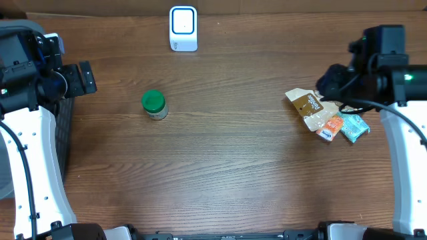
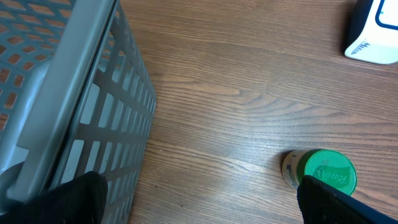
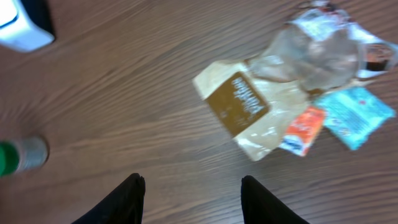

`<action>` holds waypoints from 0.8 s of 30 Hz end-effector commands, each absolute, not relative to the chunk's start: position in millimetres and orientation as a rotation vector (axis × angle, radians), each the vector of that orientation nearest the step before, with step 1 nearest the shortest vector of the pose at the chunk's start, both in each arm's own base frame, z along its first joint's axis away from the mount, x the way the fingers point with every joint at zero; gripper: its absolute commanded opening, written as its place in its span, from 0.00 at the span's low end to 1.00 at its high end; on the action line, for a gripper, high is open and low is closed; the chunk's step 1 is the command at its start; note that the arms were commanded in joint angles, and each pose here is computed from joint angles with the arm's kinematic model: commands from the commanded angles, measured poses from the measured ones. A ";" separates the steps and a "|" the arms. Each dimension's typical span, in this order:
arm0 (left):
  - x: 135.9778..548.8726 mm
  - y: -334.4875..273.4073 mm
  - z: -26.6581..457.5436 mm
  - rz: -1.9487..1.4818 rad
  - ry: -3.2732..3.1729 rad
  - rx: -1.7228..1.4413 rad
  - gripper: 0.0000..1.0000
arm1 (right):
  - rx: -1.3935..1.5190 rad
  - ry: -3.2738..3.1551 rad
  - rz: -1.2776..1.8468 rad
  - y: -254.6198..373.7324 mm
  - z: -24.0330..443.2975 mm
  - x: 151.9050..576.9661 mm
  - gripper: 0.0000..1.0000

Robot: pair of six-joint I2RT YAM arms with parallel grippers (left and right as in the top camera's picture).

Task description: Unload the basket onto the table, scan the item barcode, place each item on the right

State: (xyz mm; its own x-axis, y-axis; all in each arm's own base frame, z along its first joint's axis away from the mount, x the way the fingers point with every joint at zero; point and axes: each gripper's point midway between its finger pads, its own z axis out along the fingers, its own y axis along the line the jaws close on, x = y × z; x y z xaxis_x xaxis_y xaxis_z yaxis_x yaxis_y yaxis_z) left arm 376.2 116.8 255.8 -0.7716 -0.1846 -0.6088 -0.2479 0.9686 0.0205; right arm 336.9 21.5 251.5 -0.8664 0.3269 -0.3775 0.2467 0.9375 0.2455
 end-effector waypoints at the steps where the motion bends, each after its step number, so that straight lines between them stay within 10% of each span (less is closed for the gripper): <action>1: 377.8 117.1 257.5 0.132 2.470 -0.283 1.00 | 0.311 2.644 0.317 48.2 266.6 333.4 0.47; 24: 377.8 117.1 257.5 0.132 2.470 -0.283 1.00 | 0.060 2.512 0.414 95.1 319.6 281.7 0.49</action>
